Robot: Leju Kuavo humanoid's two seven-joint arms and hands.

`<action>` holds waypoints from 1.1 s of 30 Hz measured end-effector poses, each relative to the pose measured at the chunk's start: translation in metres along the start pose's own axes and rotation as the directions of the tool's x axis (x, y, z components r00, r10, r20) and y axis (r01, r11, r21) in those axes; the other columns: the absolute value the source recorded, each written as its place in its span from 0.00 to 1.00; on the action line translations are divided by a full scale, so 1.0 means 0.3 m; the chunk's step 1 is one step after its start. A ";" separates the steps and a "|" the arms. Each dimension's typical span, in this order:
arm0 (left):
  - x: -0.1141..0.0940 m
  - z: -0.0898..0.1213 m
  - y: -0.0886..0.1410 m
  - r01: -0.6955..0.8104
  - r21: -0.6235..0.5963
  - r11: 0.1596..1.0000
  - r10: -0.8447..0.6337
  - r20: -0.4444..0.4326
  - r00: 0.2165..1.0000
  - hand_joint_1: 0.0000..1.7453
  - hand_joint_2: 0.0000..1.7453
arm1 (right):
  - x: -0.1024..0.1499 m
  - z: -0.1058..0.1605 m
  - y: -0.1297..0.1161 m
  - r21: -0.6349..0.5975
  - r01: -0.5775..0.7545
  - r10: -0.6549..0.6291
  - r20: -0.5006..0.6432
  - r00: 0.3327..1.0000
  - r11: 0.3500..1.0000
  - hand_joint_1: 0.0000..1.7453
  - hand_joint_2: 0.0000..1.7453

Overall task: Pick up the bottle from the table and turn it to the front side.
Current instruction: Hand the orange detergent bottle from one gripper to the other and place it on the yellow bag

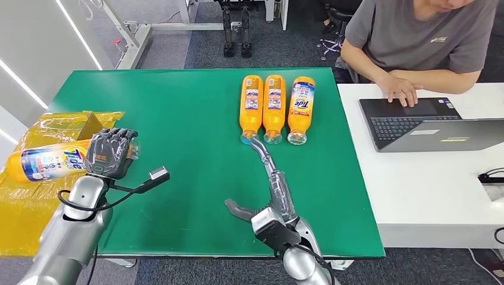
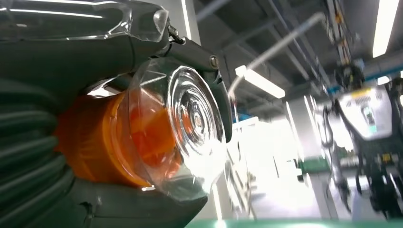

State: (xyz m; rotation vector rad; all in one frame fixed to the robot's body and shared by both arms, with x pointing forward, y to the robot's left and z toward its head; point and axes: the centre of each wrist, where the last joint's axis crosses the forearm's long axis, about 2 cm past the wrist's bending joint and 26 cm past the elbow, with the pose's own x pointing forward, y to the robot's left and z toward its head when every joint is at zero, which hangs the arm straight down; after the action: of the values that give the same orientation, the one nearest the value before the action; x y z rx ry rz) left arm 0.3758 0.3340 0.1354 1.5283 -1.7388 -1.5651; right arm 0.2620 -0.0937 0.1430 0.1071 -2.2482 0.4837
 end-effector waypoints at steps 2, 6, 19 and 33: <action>-0.026 0.001 -0.021 0.006 -0.049 0.999 -0.006 0.009 1.000 1.00 1.00 | -0.001 0.002 -0.003 -0.002 0.000 0.000 -0.002 1.000 1.000 0.00 1.00; -0.072 -0.012 -0.051 0.012 -0.144 0.990 -0.011 0.009 1.000 1.00 1.00 | 0.001 0.010 -0.005 -0.008 0.003 -0.003 -0.006 1.000 1.000 0.00 1.00; -0.095 -0.011 -0.128 -0.070 -0.503 0.861 0.167 0.150 0.975 1.00 1.00 | 0.011 0.029 -0.017 -0.052 -0.006 0.005 -0.014 1.000 0.999 0.00 1.00; -0.122 -0.024 -0.127 -0.094 -0.550 0.830 0.208 0.150 0.967 1.00 1.00 | 0.012 0.053 -0.012 -0.071 -0.005 0.003 -0.029 1.000 0.997 0.00 1.00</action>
State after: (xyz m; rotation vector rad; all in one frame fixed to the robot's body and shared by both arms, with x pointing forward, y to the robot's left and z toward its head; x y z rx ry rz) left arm 0.4126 0.3688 0.1190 0.9543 -1.2992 -1.9619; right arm 0.2492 -0.1026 0.1374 0.0590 -2.2351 0.4045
